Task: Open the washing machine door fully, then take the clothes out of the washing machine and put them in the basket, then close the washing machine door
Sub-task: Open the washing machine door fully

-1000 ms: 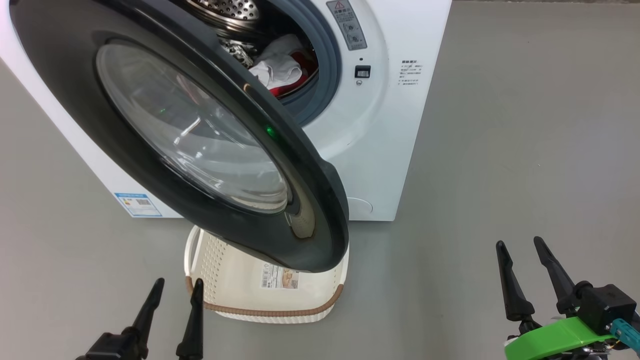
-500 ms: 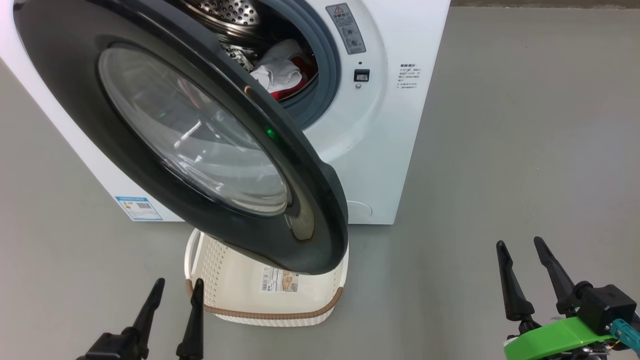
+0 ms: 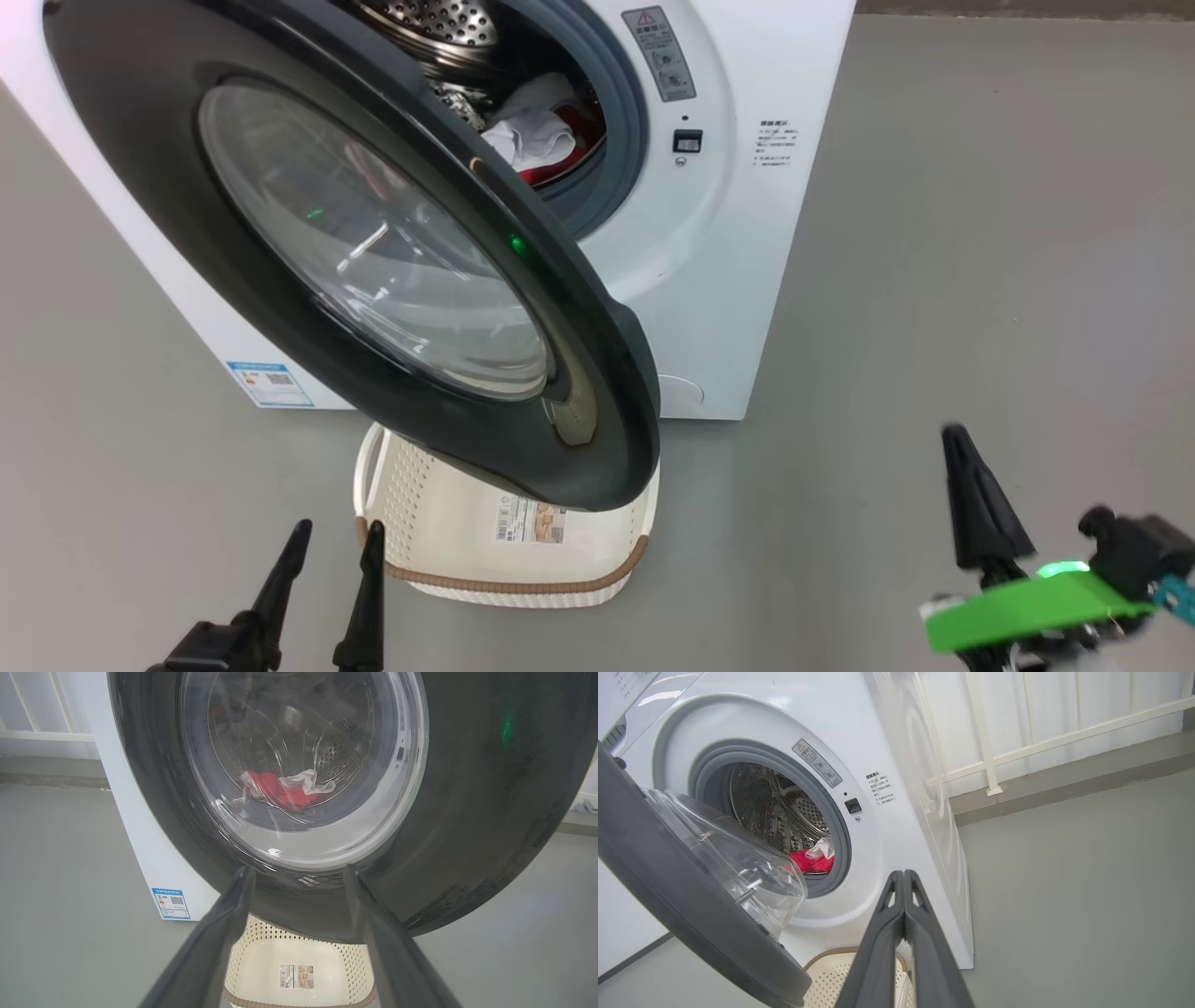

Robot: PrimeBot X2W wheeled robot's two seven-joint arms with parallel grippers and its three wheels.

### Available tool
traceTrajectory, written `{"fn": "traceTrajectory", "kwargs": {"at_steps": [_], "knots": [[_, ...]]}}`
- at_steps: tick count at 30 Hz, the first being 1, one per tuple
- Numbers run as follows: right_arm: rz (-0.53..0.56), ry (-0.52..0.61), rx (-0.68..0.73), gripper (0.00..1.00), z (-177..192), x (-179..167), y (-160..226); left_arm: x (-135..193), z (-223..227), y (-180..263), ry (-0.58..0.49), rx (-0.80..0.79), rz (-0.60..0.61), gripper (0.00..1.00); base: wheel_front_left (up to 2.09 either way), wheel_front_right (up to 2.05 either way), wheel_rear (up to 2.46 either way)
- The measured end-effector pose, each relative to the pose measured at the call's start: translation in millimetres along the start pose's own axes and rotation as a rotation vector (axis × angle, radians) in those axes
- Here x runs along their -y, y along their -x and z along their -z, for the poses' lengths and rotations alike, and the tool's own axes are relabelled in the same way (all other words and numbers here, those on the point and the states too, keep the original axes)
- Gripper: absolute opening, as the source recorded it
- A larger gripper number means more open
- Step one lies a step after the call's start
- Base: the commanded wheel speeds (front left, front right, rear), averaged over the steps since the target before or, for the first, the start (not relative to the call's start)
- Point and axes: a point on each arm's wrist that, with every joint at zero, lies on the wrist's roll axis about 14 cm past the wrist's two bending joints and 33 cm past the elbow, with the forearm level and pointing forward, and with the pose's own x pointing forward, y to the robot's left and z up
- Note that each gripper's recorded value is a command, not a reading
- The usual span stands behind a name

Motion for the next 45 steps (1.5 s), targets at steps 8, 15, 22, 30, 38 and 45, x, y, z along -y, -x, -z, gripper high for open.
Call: {"fn": "traceTrajectory", "kwargs": {"at_steps": [8, 15, 22, 30, 38, 45], "knots": [[-0.121, -0.321, 0.037, 0.0, -13, -53, -35, -3, 1, 3, -0.001, -0.003, -0.01, 1.0, 0.0, 0.0, 0.0], [-0.232, -0.525, 0.003, 0.0, -24, -88, -61, -7, 3, 6, 0.0, -0.01, -0.024, 1.0, 0.0, 0.0, 0.0], [-0.377, -0.731, -0.187, 0.0, -22, -136, -78, -13, 7, 8, 0.007, -0.023, -0.045, 1.0, 0.0, 0.0, 0.0], [-0.477, -0.879, -0.445, 0.0, -9, -162, -87, -14, 8, 3, 0.013, -0.027, -0.05, 1.0, 0.0, 0.0, 0.0], [-0.526, -0.931, -0.681, 0.0, 17, -171, -84, -19, 12, 6, 0.025, -0.039, -0.07, 1.0, 0.0, 0.0, 0.0], [-0.563, -0.964, -0.807, 0.0, 34, -182, -76, -23, 10, 9, 0.03, -0.033, -0.083, 1.0, 0.0, 0.0, 0.0]]}}
